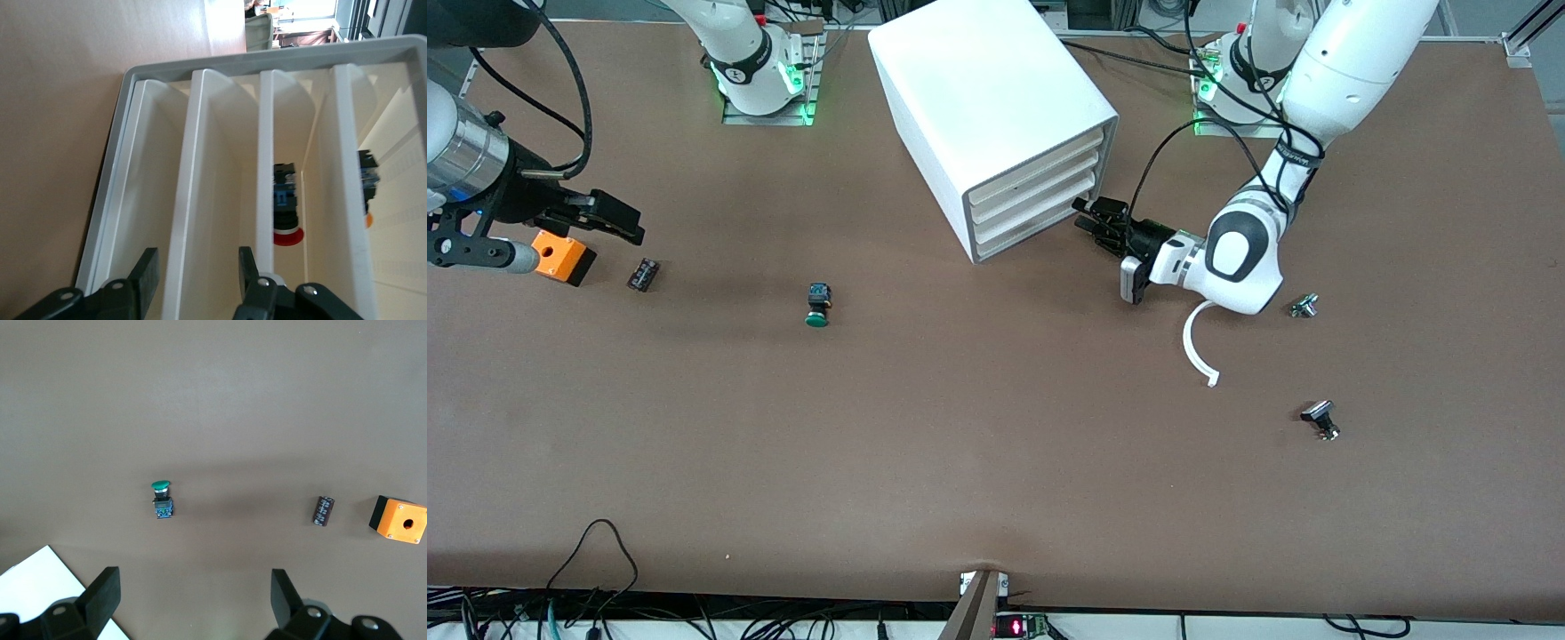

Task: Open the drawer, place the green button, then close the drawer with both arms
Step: 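Grip the drawer edge with the left gripper while the right gripper reaches out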

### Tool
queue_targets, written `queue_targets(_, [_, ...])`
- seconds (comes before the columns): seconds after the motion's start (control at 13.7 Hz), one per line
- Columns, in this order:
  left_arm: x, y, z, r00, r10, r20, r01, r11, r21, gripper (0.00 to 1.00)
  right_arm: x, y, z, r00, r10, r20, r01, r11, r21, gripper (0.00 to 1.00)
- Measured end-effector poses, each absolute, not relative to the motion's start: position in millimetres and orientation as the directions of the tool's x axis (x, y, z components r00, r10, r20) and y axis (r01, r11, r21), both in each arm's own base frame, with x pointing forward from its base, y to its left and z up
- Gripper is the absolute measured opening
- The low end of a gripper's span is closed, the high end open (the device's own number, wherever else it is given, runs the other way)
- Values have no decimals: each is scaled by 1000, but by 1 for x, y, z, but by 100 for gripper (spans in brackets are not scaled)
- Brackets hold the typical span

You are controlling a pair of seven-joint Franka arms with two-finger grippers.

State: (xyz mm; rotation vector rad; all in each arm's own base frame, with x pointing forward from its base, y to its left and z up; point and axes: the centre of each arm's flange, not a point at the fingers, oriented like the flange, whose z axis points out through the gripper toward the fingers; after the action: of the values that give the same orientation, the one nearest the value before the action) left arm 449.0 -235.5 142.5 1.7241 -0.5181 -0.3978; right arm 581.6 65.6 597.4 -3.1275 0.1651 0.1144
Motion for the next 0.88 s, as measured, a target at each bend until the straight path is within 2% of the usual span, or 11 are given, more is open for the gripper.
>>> queue_targets(0.37, [440,-248,137,836,-547,51,-141,-124,982,59,584,66,591,990,-111,-83,-111,-994,-2,100])
queue_targets(0.88, [424,-269,129,819,-569,73,-162,-106,981,56,586,66,587,989,-119,-88,-120,-993,-1,100])
